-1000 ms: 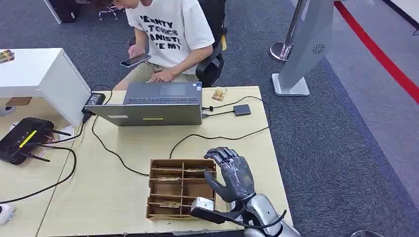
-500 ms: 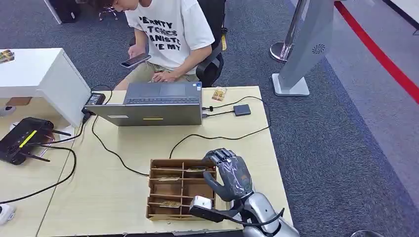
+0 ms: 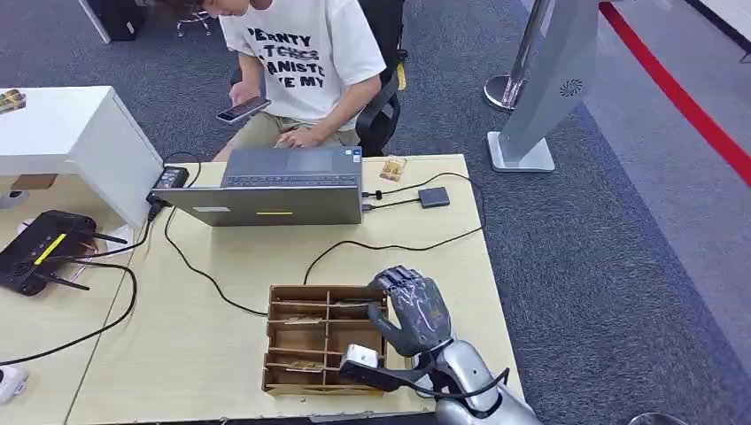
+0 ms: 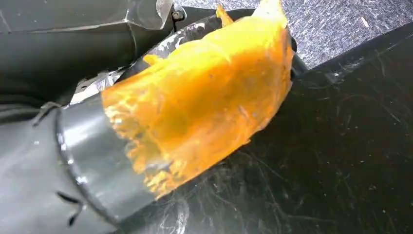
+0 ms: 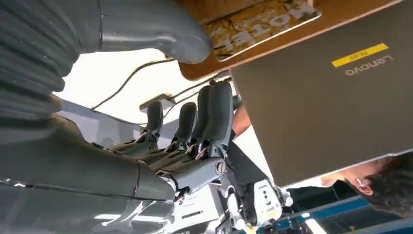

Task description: Pass the card to the sensor for recognition and then transmit it.

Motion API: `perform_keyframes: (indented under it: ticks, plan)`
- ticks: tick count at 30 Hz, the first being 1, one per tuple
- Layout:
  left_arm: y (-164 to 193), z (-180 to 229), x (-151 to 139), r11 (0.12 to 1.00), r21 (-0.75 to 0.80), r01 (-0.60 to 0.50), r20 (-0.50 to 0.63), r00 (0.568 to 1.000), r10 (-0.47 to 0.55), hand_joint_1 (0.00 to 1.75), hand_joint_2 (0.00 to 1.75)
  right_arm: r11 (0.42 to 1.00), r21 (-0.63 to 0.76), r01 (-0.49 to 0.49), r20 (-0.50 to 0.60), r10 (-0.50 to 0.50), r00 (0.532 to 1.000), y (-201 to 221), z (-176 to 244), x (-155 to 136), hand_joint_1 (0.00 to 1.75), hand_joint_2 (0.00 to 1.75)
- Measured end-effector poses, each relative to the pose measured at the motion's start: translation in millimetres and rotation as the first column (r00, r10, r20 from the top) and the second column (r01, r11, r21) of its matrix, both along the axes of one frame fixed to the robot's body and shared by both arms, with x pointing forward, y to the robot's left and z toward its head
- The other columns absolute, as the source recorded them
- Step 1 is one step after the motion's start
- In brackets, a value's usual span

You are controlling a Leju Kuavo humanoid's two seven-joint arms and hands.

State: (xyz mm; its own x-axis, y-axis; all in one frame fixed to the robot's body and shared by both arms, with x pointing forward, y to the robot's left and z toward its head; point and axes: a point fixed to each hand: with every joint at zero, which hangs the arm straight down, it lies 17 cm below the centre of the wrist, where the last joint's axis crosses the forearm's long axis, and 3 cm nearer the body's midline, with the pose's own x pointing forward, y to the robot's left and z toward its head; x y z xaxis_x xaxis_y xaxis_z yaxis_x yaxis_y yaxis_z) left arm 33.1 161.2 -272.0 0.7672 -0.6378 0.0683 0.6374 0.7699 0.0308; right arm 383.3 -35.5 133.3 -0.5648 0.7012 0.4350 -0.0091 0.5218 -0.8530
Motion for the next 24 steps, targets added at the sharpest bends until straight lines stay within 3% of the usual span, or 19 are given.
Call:
perform_keyframes:
  ticks: [24]
  plan:
    - [-0.3,0.1,0.0,1.0,-0.001,-0.001,0.0,1.0,0.001,0.0,0.0,1.0,-0.008,0.012,-0.024,-0.012,1.0,-0.5,-7.8,3.6,1.03,1.75]
